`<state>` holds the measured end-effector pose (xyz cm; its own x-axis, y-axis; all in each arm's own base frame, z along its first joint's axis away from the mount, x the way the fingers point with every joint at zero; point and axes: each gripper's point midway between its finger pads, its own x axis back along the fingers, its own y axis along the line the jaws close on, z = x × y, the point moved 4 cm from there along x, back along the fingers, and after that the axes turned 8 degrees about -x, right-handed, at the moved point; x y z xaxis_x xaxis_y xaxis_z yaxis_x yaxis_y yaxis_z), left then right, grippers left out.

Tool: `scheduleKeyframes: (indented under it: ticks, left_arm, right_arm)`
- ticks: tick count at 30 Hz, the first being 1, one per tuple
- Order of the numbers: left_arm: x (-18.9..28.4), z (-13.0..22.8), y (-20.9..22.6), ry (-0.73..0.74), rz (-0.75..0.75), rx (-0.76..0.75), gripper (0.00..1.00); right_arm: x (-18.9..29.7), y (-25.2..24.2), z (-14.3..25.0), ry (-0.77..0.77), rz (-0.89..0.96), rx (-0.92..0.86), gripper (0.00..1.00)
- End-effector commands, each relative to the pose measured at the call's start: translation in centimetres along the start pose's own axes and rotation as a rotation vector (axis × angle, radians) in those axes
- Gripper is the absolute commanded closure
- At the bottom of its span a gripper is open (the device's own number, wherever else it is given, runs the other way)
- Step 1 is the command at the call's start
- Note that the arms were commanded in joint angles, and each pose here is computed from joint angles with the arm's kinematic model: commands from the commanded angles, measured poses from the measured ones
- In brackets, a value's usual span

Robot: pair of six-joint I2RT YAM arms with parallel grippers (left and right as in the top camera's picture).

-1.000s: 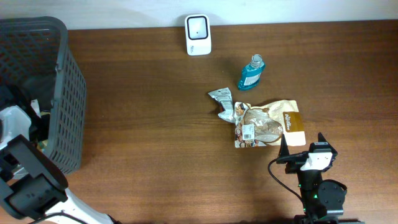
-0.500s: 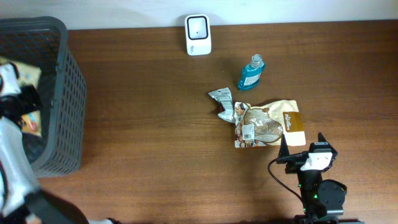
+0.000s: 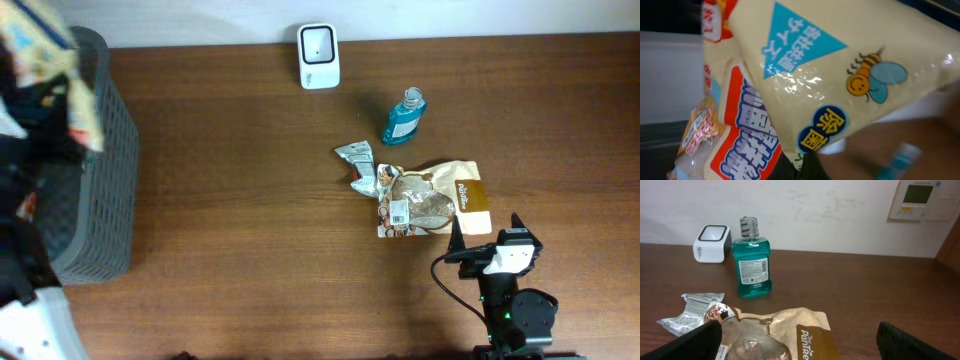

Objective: Scan the item barcode
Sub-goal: 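Carry the yellow snack bag to the table center and release it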

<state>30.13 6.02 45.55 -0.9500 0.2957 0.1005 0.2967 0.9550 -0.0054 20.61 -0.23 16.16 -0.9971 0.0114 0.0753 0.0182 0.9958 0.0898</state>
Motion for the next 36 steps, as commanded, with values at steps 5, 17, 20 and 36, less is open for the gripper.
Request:
scheduleKeyframes:
  ticks: [5,17,20,36]
  left_arm:
    - [-5.4,5.3,-12.7,0.281,0.444,0.164,1.0]
    - [-15.0,20.6,-21.1,0.811,0.421,0.075,1.0]
    - [-16.7,24.8,-22.2,0.912,0.398,0.039,1.0]
    - [-19.4,25.4,-26.3,0.863,0.494,0.021,0.51]
  right_arm:
    - [0.0,0.0,0.3,0.005,0.002,-0.001,0.02]
    - [0.0,0.0,0.3,0.005,0.002,-0.001,0.01]
    - [0.0,0.0,0.3,0.005,0.002,-0.001,0.02]
    - [0.0,0.0,0.3,0.004,0.002,-0.001,0.02]
